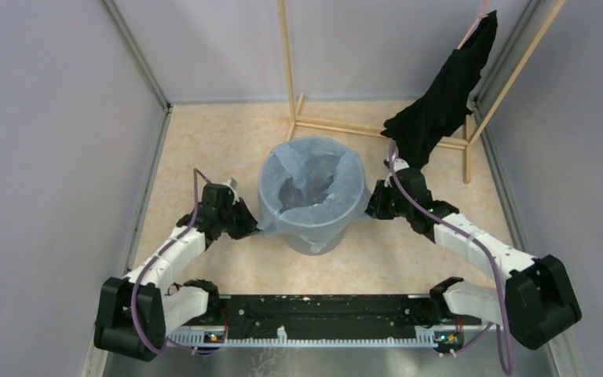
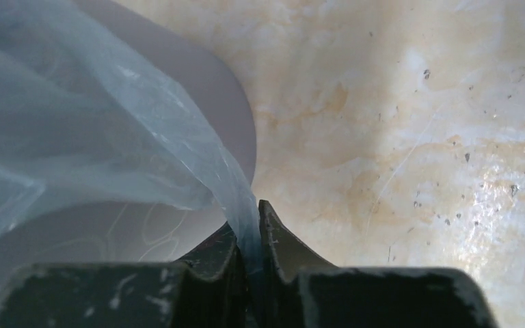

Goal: Put the trash bags into the trash bin

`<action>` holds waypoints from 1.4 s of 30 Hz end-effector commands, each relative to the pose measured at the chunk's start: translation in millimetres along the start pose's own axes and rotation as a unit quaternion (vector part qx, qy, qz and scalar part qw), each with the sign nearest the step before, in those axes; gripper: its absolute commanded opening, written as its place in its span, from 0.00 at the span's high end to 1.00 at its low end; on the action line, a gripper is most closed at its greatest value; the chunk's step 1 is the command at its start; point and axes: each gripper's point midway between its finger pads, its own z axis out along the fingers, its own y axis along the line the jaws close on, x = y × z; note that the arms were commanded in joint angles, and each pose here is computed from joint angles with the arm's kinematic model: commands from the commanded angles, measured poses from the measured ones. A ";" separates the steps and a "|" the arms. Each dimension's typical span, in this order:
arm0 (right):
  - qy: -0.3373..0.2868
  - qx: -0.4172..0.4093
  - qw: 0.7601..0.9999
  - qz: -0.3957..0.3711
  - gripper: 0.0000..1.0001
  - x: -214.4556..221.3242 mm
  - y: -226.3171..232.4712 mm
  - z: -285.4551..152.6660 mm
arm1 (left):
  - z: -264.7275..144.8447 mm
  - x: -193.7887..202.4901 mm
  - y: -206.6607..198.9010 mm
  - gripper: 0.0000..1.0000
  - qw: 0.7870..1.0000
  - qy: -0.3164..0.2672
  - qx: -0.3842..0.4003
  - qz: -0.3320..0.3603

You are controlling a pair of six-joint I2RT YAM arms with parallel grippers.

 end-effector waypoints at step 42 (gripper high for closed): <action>-0.181 -0.013 0.965 -0.188 0.29 -173.4 102.5 -130.2 | -31.6 -14.1 -19.0 0.41 0.996 -0.081 0.046 -0.006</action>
